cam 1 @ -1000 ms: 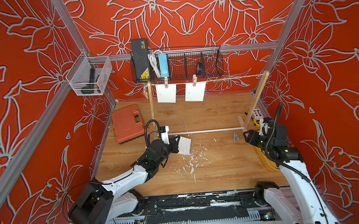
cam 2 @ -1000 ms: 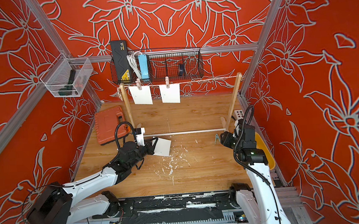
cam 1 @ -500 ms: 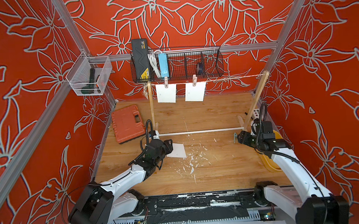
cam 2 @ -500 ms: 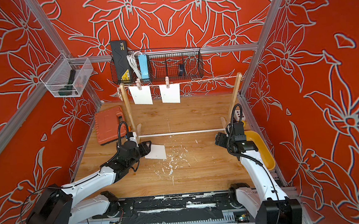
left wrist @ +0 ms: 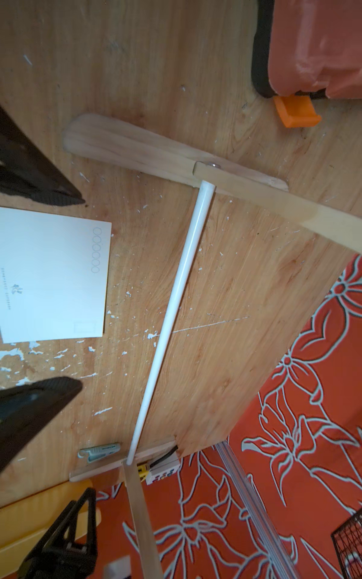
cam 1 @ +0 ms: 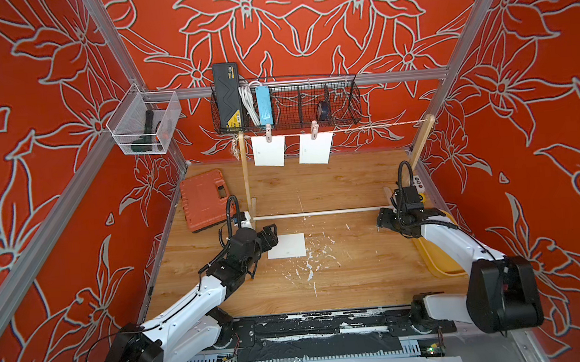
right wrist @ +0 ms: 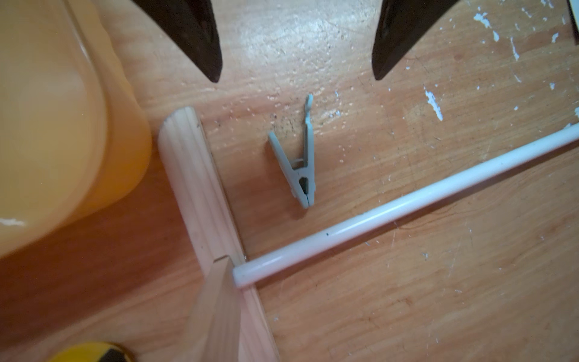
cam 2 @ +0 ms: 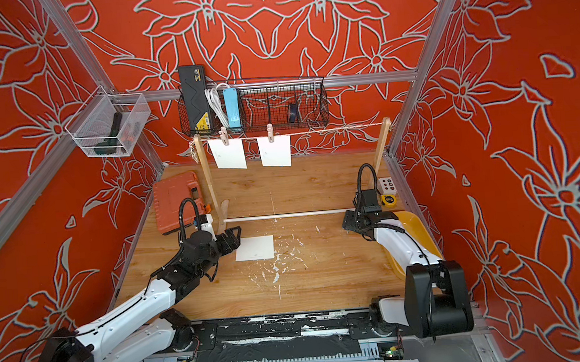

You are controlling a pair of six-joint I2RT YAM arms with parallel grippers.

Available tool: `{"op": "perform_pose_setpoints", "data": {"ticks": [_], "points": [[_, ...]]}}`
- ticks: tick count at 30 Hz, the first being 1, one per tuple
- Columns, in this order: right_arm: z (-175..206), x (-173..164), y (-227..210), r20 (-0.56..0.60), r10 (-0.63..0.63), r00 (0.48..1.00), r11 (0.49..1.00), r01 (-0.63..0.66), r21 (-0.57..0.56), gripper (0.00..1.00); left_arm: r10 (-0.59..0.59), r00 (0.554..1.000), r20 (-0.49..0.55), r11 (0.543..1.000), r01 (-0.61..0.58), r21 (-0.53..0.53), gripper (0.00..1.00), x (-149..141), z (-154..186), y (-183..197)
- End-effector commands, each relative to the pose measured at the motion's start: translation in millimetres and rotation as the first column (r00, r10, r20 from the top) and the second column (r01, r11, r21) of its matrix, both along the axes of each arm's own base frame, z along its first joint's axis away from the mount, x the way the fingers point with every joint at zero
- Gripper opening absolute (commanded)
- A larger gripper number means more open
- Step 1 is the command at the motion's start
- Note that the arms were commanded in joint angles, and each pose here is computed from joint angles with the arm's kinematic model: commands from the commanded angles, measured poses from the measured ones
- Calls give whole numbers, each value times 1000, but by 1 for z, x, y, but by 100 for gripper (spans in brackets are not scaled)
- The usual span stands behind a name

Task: Remove the postcards from the strings
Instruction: Pick up the clamp at the center of the board.

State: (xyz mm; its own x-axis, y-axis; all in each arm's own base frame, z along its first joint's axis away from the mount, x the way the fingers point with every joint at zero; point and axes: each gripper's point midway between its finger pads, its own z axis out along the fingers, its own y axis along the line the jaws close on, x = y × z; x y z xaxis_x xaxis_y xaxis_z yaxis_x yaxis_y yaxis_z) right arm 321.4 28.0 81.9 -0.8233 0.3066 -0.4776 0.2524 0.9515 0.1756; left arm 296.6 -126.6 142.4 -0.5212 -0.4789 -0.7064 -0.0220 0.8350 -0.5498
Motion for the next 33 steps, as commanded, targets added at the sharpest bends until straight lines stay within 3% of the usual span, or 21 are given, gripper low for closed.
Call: {"op": "perform_pose_setpoints", "data": {"ticks": [1, 9, 17, 28, 33], "points": [[6, 20, -2, 37, -22, 999, 999, 22, -27, 74, -49, 999, -12, 999, 48, -17, 84, -8, -3, -5], [-21, 34, -1, -36, -24, 999, 999, 22, -42, 69, -187, 982, 8, 978, 187, -88, 82, -19, 4, -29], [-45, 33, 4, -98, -16, 995, 999, 13, -33, 62, -187, 982, 3, 977, 186, -103, 82, -21, 2, -29], [-60, 28, 6, -138, -5, 990, 999, 0, -32, 38, -190, 982, -8, 975, 188, -115, 82, -23, -3, -30], [-54, 24, 10, -127, 9, 992, 1000, -13, -29, 35, -196, 981, -4, 974, 194, -118, 82, -24, -2, -30]]}}
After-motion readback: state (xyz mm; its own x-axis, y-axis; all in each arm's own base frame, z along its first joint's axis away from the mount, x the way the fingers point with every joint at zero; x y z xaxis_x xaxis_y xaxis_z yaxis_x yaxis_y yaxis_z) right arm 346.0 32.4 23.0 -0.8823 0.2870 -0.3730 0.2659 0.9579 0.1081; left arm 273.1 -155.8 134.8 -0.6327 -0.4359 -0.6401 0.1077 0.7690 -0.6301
